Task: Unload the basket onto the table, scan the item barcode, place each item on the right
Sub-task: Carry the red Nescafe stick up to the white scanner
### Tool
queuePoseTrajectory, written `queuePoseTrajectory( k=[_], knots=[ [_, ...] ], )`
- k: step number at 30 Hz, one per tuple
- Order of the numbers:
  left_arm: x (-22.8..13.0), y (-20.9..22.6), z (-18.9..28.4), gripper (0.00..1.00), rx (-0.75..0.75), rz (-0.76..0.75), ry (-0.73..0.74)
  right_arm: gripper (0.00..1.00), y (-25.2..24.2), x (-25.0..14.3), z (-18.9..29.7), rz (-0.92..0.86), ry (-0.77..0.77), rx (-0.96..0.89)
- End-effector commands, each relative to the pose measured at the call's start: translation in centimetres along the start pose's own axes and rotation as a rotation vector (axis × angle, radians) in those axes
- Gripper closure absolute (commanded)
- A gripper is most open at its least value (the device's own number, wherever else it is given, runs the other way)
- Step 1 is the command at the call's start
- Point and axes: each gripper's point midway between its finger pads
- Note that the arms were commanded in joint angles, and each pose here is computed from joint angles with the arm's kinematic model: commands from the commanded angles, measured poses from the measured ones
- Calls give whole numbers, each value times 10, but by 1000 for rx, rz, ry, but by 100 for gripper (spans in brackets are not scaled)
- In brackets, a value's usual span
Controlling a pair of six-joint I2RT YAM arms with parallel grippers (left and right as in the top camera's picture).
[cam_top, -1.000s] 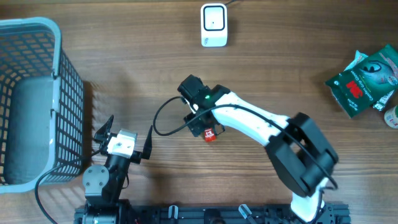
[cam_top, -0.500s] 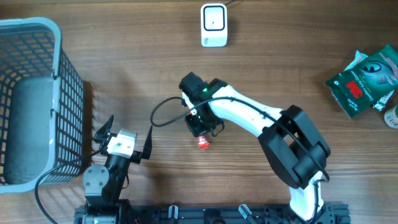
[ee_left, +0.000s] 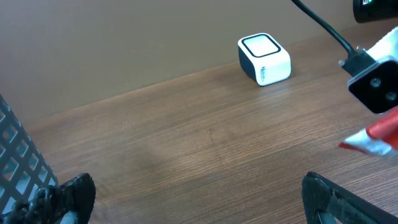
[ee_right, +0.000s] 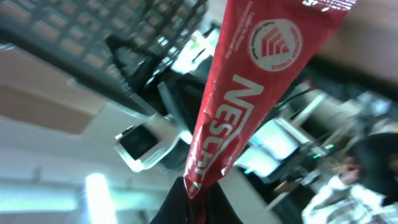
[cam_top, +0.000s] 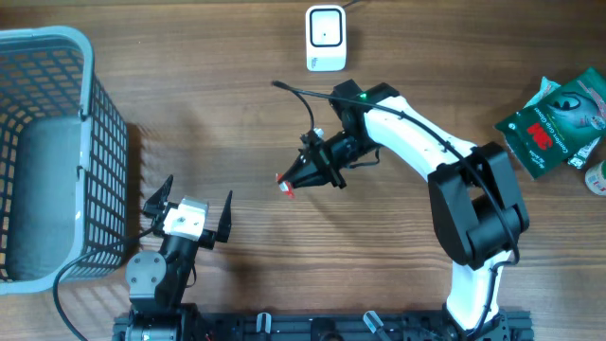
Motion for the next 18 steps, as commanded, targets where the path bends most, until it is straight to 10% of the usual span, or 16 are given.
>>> queuePoseTrajectory(
  k=[1,9,13,18],
  knots=[
    [-3,-1,-1,0,-3,-8,5,96,24,-22,4,-12,88,102],
    [-3,-1,-1,0,-3,-8,5,96,20,-13,3,47,47,67],
    [-3,-1,-1,0,-3,-8,5,96,-9,78,22,358,-394,-273],
    [-3,-1,-1,0,-3,-8,5,95,-30,134,87,336,-834,-580]
  ],
)
Point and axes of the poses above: each gripper's point midway between its finger pads, its own z axis back along the fingers, its own y axis along the line the jaws close on, x = y × z, and after that the axes turned 4 degrees about -z, right-handed
